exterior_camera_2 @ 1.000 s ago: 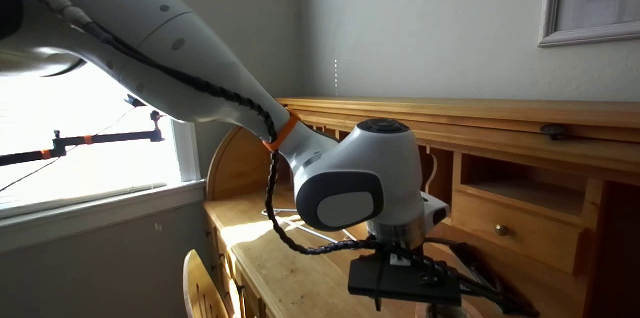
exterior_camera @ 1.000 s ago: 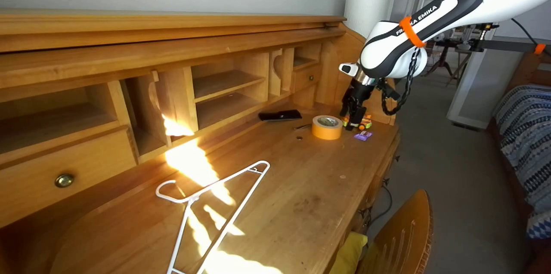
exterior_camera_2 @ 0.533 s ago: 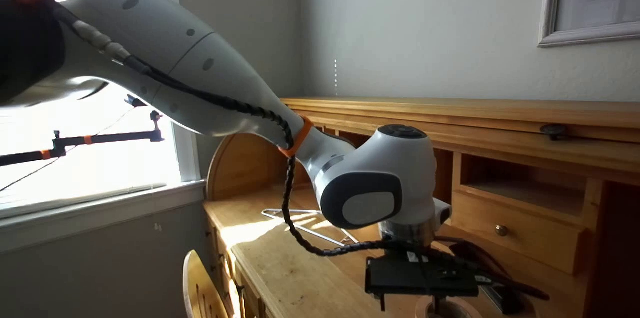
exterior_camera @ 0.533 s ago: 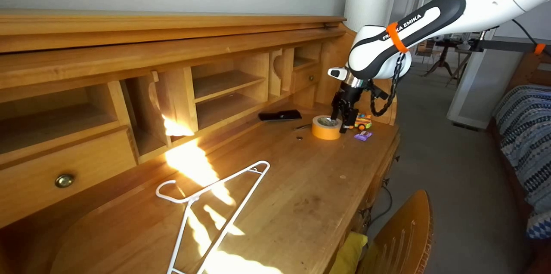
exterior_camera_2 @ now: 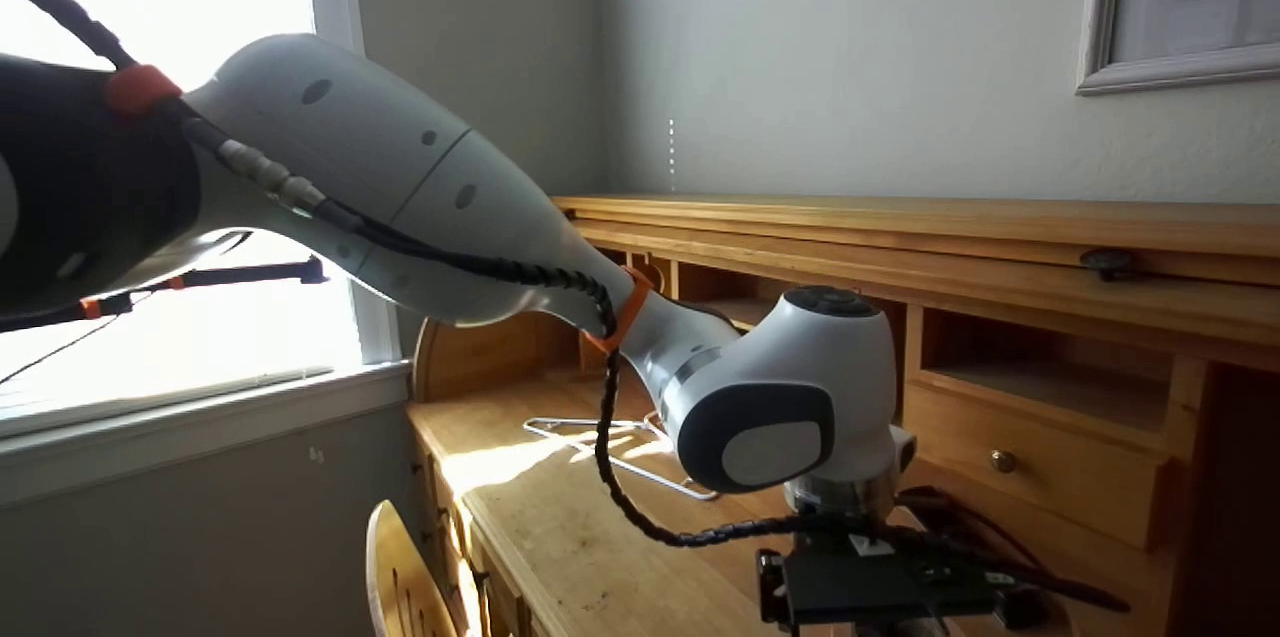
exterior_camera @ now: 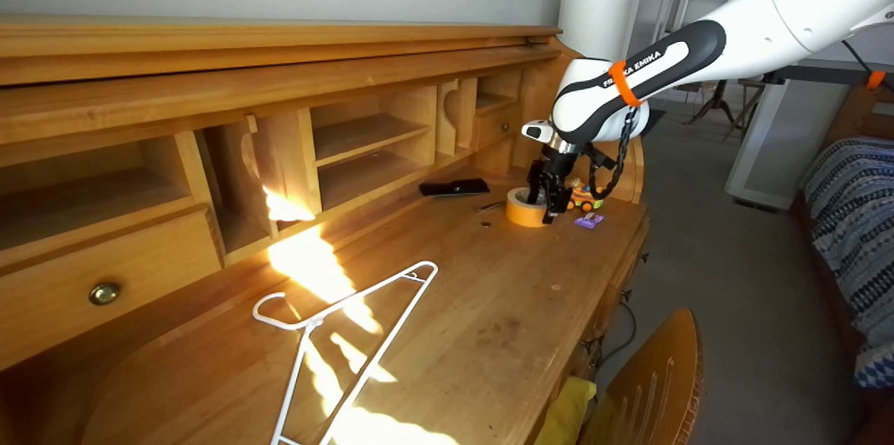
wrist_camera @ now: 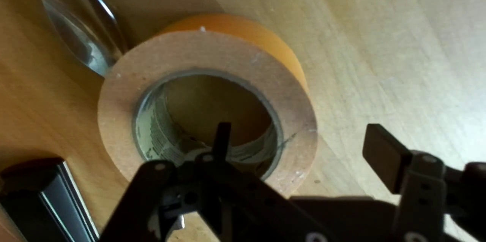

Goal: Put the tape on the top surface of the desk

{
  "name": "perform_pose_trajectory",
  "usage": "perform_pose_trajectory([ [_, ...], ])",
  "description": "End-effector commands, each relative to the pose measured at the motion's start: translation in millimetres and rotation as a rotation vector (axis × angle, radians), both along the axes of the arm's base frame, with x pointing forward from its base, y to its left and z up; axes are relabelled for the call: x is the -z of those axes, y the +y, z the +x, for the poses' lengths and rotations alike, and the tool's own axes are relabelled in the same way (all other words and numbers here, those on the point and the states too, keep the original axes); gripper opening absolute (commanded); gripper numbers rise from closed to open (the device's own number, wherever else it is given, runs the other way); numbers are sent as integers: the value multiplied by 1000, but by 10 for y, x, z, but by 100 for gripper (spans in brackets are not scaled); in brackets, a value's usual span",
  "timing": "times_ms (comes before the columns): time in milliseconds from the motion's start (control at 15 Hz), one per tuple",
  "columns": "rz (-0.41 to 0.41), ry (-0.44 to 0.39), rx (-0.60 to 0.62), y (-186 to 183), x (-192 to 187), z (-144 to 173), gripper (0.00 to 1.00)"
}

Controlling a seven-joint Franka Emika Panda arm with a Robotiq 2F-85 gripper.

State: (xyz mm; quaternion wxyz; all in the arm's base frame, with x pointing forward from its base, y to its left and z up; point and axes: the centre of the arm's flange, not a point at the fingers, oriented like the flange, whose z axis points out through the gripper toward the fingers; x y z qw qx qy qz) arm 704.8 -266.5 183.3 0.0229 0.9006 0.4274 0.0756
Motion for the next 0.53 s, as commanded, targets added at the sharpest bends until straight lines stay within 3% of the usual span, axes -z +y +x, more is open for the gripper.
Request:
perform_pose_trajectory([
  [0,-9,8,-57,-107,172,202,64],
  [467,-52,-48,-70,40,68,215,9],
])
